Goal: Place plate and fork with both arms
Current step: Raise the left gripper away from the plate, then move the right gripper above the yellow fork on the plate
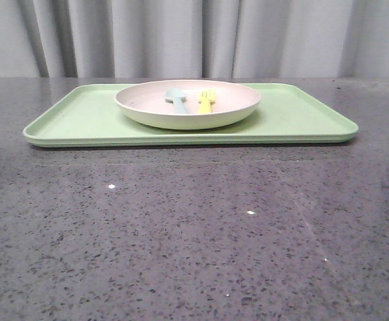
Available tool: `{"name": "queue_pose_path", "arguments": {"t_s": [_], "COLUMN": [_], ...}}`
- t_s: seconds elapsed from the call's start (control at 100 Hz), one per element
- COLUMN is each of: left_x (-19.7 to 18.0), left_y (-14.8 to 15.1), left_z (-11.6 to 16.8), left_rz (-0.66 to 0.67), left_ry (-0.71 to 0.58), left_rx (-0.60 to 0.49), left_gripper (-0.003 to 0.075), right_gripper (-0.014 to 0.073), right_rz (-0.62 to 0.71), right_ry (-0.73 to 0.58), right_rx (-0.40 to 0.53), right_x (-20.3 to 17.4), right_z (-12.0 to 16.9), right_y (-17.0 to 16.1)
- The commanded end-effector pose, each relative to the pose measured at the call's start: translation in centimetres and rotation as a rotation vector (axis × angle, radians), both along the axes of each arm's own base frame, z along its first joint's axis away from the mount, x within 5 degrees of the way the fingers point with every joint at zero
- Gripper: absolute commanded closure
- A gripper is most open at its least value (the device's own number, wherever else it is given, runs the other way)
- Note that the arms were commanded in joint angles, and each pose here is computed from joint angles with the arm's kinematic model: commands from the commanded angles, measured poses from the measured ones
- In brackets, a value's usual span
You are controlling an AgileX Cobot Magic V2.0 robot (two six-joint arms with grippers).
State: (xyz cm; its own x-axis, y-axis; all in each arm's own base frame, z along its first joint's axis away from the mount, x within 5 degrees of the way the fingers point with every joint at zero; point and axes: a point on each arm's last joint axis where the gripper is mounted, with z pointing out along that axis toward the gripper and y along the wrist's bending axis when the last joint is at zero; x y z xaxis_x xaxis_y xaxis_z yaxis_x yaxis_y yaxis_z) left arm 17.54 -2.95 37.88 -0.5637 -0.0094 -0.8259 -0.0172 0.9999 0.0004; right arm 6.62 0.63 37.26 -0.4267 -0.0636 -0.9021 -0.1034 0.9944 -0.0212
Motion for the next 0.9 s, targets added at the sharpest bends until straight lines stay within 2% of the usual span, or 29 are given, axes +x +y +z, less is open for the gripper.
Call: {"name": "queue_pose_path", "arguments": {"t_s": [0.0, 0.2, 0.41, 0.6, 0.75, 0.89], "left_x": [-1.5, -4.2, -5.9, -6.6, -6.6, -6.6], "left_y": [0.8, 1.8, 2.3, 2.5, 2.5, 2.5], "left_z": [0.4, -2.0, -4.6, -5.6, -5.6, -5.6], "left_rz": [0.019, 0.078, 0.076, 0.076, 0.075, 0.075], "left_ry": [-0.085, -0.086, -0.069, -0.057, -0.059, -0.061], "left_rx": [-0.002, -0.042, -0.036, -0.038, -0.038, -0.039], "left_gripper": [0.0207, 0.0207, 0.0207, 0.0207, 0.0207, 0.0207], "right_gripper": [0.0192, 0.0192, 0.0192, 0.0192, 0.0192, 0.0192], "right_rz": [-0.010, -0.010, -0.010, -0.010, 0.033, 0.100], "right_ry": [-0.074, -0.075, -0.076, -0.096, -0.119, -0.035], "right_rx": [-0.002, -0.002, -0.002, 0.000, 0.104, 0.145], "right_x": [0.4, 0.5, 0.5, 0.5, 1.0, 3.2], "right_z": [1.1, 1.2, 1.2, 1.3, 1.9, 2.7], "right_y": [-0.1, -0.1, -0.1, -0.1, 0.7, 1.6]}}
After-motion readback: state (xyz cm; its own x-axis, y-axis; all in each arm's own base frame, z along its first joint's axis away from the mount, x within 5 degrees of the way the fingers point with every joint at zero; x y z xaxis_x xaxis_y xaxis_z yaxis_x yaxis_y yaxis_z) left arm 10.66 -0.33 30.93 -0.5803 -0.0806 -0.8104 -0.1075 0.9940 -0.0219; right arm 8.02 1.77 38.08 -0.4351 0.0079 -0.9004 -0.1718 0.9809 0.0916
